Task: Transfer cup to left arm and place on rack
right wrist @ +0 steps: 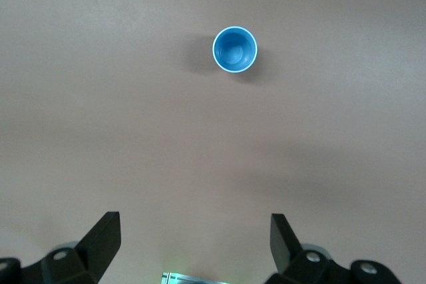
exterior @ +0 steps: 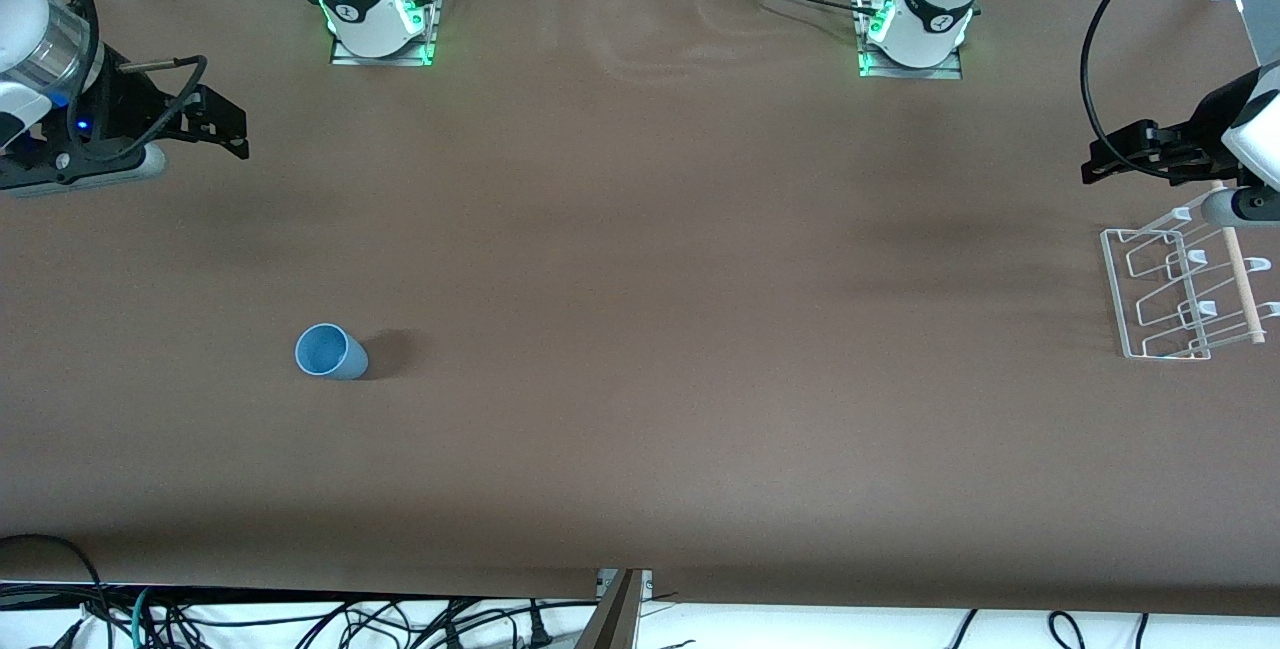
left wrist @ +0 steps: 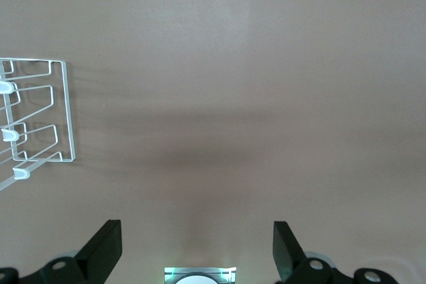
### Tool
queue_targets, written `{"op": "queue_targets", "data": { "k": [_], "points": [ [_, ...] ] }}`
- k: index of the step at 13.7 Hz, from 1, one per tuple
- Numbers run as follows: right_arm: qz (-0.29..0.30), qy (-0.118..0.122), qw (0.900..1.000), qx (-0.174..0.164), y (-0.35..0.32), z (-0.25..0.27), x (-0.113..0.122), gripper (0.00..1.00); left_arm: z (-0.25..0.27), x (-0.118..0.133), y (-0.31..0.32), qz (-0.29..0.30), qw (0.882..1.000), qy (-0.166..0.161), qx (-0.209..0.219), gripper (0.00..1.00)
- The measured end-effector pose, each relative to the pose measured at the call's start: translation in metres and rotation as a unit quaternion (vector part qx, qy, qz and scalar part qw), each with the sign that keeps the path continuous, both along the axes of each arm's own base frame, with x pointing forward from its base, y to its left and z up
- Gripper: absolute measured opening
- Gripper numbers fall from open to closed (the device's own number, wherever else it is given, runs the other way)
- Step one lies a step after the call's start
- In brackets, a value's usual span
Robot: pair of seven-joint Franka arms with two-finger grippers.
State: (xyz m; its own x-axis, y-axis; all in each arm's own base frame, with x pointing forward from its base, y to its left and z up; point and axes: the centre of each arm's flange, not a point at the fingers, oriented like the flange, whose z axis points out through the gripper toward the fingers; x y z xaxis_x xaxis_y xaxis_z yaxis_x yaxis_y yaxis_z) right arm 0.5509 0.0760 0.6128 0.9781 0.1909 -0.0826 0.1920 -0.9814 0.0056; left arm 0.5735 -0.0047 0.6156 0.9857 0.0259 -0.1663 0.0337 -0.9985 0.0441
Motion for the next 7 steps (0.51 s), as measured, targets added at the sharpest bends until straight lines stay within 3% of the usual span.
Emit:
{"op": "queue_targets", "data": {
  "k": [4,7],
  "points": [
    [0.002,0.007,1.0,-0.002,0.003,-0.008,0.004,1.0,0.0,0.0,0.0,0.0,1.0,0.0,0.0,1.0],
    [0.007,0.01,1.0,-0.025,0.001,-0.034,0.022,1.0,-0.001,0.0,0.0,0.0,1.0,0.0,0.0,1.0]
  ]
}}
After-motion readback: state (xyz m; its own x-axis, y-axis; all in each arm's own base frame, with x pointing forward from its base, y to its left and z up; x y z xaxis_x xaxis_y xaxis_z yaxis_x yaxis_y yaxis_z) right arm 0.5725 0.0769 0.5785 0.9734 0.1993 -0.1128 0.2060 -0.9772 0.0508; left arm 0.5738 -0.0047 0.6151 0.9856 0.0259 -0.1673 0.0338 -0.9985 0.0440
